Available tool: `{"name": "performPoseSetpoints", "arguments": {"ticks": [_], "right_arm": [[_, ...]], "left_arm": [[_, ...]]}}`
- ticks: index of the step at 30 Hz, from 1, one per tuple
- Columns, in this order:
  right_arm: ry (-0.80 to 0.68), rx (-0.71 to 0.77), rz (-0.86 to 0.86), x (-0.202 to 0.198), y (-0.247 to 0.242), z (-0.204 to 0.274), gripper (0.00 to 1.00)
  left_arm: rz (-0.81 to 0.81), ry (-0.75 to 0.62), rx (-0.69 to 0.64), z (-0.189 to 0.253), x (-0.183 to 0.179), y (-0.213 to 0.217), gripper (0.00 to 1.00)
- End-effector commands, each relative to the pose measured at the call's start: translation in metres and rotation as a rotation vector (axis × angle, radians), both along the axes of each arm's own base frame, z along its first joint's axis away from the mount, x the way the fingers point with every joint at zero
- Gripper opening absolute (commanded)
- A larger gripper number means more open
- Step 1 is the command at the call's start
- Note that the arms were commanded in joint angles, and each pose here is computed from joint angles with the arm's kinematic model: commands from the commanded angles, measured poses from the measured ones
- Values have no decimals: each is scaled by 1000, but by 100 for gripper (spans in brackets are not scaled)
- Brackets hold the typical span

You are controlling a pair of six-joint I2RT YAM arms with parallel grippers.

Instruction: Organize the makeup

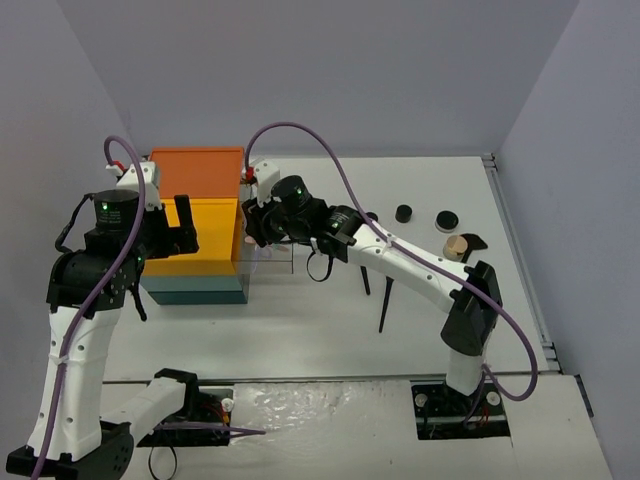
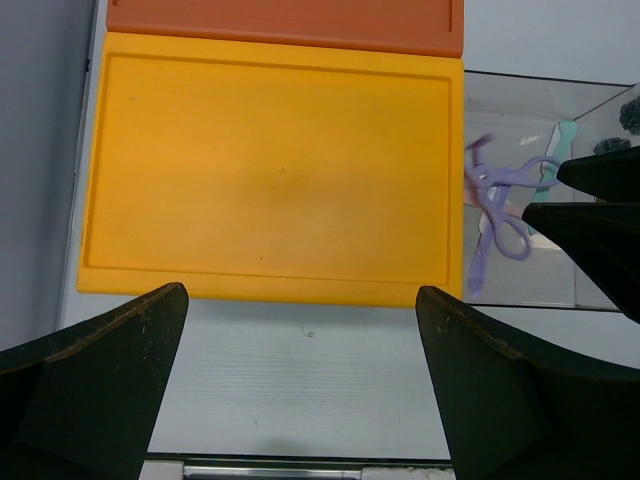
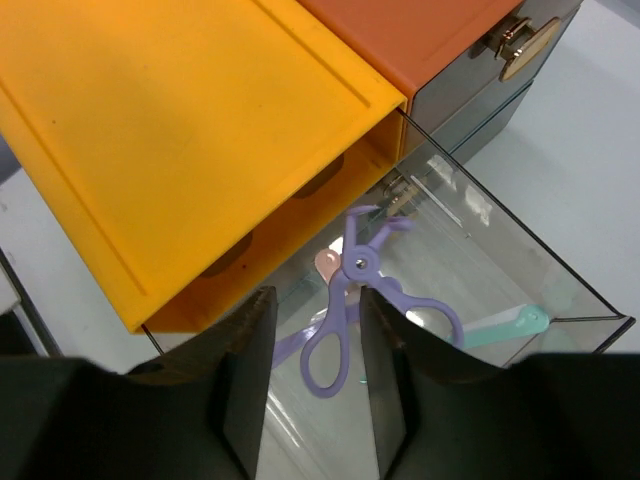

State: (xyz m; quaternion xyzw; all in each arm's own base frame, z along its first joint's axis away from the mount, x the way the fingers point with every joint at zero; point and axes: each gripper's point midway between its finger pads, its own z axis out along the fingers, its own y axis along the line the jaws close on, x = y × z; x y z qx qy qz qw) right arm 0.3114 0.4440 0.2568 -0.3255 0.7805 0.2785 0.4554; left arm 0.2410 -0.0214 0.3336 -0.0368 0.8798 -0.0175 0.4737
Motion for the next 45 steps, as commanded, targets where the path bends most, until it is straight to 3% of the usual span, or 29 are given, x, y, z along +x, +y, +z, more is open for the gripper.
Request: {"name": "performPoseSetpoints", "arguments": {"ticks": [1, 6, 9, 14, 19, 24, 30, 45], "right_arm": [[-82, 115, -24, -2, -8, 57, 47], [-128, 119, -90, -1, -32, 80, 68], [-140, 82, -242, 20, -71, 75, 83], [-64, 76, -472, 58, -141, 52, 99], [-6, 42, -579, 70, -181, 25, 100], [72, 9, -592, 66, -186, -10, 100], [161, -2, -517, 57, -160, -43, 100], [151, 50, -301, 45, -56, -35, 100]], "left_arm": [[2, -82, -13, 26, 4, -1, 97], [10, -83, -18, 27, 13, -2, 97], [33, -71, -10, 23, 22, 0, 97], [70, -47, 18, 17, 48, 4, 97], [120, -53, 36, 17, 78, 19, 97], [206, -53, -24, 9, 105, 51, 97], [221, -6, -59, -15, 119, 58, 97], [176, 94, -152, -75, 112, 39, 97]]}}
